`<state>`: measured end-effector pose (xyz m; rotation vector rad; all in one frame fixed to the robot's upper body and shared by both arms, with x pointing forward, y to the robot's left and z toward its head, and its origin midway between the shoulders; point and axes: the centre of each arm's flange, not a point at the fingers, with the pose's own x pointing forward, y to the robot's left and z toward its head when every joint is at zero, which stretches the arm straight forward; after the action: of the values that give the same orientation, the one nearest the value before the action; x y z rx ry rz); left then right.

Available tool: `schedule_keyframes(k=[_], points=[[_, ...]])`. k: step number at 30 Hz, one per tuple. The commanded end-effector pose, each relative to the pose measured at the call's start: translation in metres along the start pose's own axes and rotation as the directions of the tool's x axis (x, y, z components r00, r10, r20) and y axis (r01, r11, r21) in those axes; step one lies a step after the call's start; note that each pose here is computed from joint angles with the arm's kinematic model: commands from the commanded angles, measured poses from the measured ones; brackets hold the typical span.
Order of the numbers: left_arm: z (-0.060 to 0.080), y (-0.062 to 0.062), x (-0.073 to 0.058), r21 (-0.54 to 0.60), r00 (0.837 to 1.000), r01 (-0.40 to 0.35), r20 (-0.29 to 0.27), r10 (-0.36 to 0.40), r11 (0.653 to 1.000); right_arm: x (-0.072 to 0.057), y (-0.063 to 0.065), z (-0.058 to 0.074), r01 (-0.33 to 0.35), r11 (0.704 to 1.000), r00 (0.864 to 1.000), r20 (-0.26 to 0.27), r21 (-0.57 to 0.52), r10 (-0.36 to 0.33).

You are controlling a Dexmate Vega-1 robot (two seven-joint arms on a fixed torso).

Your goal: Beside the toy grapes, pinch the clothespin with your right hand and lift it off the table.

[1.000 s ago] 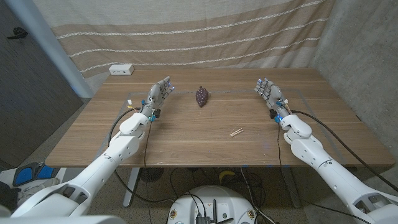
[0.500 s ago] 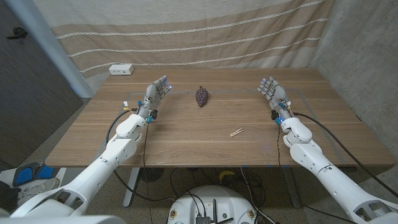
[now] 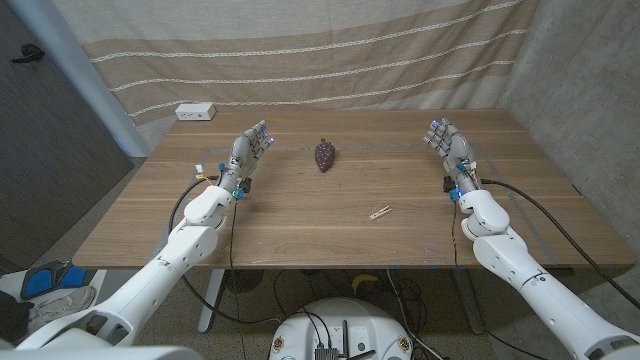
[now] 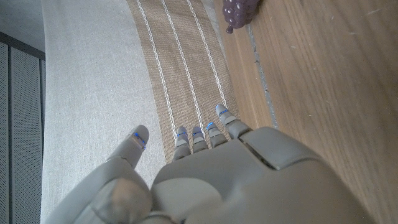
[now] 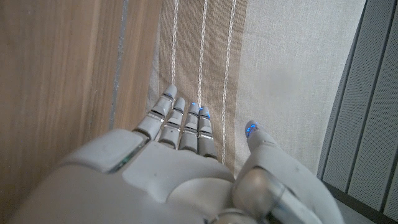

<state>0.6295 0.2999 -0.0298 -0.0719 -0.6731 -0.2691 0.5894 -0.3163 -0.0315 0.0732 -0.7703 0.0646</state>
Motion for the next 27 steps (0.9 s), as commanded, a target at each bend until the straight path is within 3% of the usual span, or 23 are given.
schedule_keyframes(k=[1,16,27], points=[[0.006,-0.001,-0.009,0.026,1.000,0.001,0.008,-0.001,1.000,-0.021,-0.005,0.025,0.000,0.991,0.999,0.041,-0.133,0.006],[0.011,0.002,-0.020,0.032,1.000,-0.011,0.017,0.011,0.999,-0.031,0.003,0.052,-0.037,0.957,0.997,0.057,-0.286,0.056],[0.011,-0.001,-0.018,0.026,1.000,0.001,0.018,-0.002,1.000,-0.033,0.007,0.070,-0.060,0.929,0.994,0.060,-0.365,0.088]])
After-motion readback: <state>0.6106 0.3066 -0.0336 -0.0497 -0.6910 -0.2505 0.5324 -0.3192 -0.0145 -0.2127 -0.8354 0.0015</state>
